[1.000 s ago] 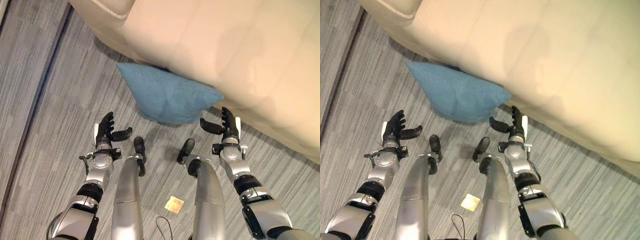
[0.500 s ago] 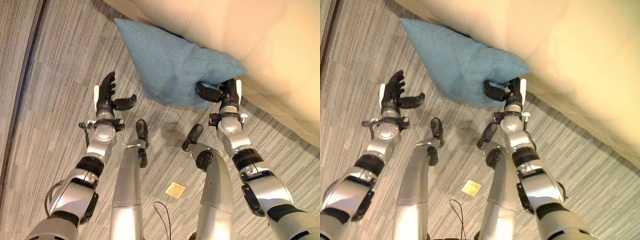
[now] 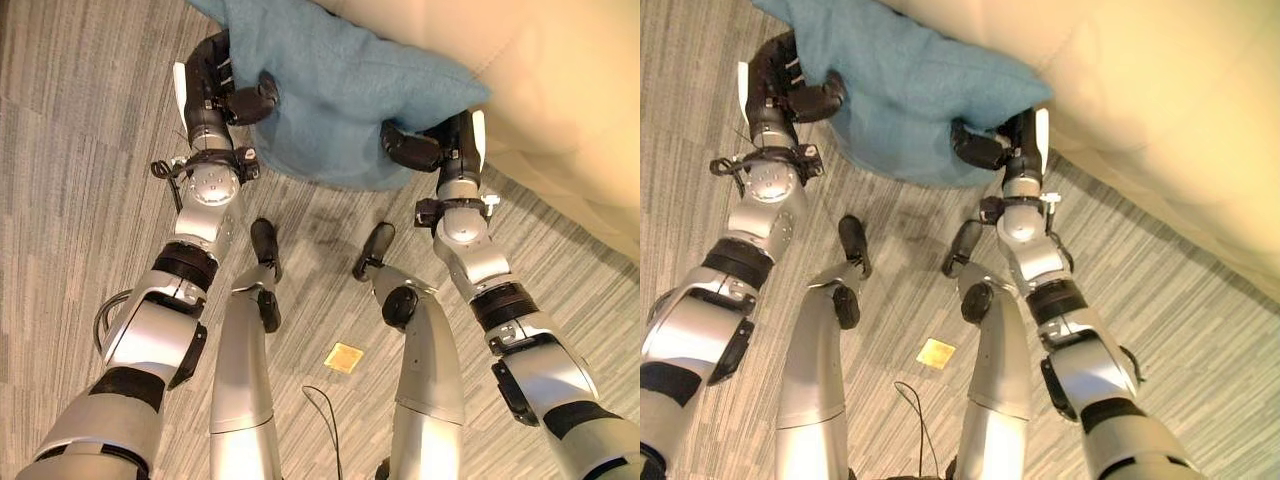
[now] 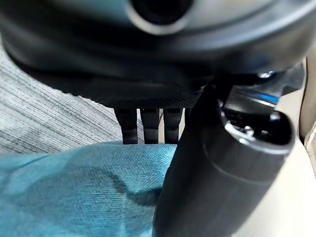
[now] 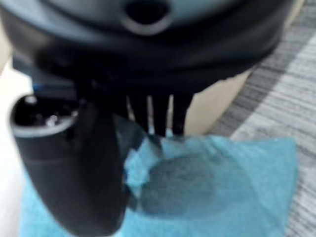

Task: Pick up all the scattered cushions and arrange them neatly on the sofa.

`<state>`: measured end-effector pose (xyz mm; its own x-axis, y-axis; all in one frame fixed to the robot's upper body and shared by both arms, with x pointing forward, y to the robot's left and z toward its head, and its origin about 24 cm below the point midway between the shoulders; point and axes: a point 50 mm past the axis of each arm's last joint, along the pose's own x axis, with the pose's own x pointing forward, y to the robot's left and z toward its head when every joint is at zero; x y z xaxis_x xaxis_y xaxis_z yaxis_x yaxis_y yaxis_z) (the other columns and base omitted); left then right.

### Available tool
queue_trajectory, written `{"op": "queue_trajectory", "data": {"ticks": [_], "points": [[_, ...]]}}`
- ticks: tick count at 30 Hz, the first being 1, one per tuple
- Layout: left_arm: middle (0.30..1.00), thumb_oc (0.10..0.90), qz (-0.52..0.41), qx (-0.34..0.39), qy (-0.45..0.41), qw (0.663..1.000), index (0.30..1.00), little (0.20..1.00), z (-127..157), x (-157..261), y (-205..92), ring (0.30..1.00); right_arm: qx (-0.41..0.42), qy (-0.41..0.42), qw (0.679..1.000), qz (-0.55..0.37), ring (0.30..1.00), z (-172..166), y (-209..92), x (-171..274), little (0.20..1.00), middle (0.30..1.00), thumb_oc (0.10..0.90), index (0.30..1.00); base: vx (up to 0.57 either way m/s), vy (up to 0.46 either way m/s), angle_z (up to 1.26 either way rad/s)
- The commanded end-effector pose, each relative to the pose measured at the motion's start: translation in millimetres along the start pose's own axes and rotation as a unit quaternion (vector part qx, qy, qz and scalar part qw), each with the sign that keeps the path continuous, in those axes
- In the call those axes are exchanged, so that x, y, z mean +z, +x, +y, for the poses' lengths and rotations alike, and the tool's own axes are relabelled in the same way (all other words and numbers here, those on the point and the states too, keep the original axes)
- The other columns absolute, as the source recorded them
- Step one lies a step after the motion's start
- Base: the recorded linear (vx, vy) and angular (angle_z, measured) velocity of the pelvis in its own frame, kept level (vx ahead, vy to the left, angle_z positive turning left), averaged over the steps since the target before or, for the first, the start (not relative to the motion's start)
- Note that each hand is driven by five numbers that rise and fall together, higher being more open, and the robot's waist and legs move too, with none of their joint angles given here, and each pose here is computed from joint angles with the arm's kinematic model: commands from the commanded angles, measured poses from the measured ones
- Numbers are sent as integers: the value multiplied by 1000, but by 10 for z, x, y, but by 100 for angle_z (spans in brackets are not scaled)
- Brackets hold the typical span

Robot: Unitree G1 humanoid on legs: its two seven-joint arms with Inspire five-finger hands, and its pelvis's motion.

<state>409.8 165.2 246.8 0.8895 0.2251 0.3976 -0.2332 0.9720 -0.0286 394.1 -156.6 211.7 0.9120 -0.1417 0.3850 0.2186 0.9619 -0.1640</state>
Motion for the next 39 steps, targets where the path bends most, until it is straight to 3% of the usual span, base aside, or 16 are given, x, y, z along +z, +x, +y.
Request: {"op": "queue_trajectory", "data": {"ticks": [1,5,9,13,14,20,39], "points": [[300,400,7,-68,-36,997,300,300,-280,-353,-389,300,66,100,983,-138,300,418,-169,495,300,300,400,300,0,0,0],[300,400,9,-69,-54,996,300,300,-254,-416,-490,300,69,94,985,-125,300,411,-247,370,300,300,400,300,-1,10,-3],[300,400,23,-77,-84,993,300,300,-257,-590,-776,300,69,82,991,-82,300,357,-452,27,300,300,400,300,-18,-19,-1],[300,400,57,-125,-78,988,300,300,-256,-870,-1229,300,78,106,991,-25,300,284,-858,-379,300,300,400,300,-24,-69,4],[300,400,78,-138,-73,985,300,300,-167,-1009,-1457,300,77,104,991,-7,300,159,-1062,-528,300,300,400,300,16,-72,-9],[300,400,174,-136,-51,974,300,300,289,-1391,-2132,300,64,37,995,64,300,-352,-1698,-907,300,300,400,300,236,-205,-12],[300,400,266,-127,-16,955,300,300,452,-1655,-2553,300,69,29,991,112,300,-357,-1866,-1047,300,300,400,300,118,15,-33]]}}
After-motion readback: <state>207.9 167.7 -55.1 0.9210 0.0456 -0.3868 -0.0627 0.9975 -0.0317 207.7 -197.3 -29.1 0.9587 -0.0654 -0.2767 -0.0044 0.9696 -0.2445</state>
